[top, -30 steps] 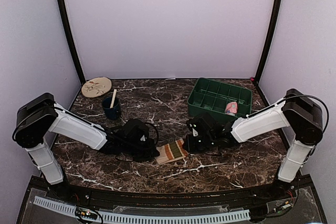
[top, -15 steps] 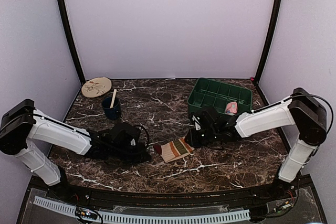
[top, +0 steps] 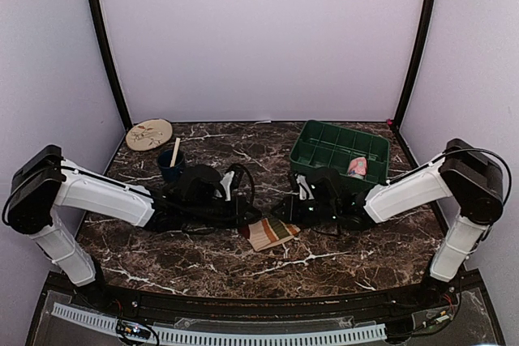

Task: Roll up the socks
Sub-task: Smooth out the sock at the center of the board.

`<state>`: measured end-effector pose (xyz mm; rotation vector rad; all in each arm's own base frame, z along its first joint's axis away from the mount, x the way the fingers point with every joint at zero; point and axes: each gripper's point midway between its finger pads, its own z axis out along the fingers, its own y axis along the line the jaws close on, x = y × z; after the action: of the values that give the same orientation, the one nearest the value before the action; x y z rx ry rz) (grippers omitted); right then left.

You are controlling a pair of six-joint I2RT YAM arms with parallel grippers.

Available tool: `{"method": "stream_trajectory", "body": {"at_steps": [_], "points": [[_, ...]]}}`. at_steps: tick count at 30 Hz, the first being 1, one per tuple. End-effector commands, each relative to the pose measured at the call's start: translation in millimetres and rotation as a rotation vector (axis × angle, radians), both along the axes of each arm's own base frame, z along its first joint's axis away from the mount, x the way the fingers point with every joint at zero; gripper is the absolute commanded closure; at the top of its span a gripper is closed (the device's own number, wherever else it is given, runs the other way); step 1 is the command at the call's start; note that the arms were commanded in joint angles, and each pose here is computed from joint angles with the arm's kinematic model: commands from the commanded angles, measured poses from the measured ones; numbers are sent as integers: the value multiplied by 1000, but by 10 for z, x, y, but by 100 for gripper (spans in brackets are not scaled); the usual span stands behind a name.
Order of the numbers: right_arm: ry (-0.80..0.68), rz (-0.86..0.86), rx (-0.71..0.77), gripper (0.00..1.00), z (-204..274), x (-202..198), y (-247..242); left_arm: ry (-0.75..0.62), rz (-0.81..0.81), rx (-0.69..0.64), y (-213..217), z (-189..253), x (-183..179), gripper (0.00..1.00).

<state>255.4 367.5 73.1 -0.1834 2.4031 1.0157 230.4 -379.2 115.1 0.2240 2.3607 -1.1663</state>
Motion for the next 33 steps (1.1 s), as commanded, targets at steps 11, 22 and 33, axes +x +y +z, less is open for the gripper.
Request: {"method": "stream_trajectory", "body": {"at_steps": [11,22,33], "points": [[124,-47,308,74,-231,-91,271,63,-166,-45,-164,-489,5,100],[189,-57,269,74,-565,-197,241,162,-50,135,-35,-906,238,99],[206,-131,92,75,-775,-182,45,397,142,368,450,-1494,254,100]]}}
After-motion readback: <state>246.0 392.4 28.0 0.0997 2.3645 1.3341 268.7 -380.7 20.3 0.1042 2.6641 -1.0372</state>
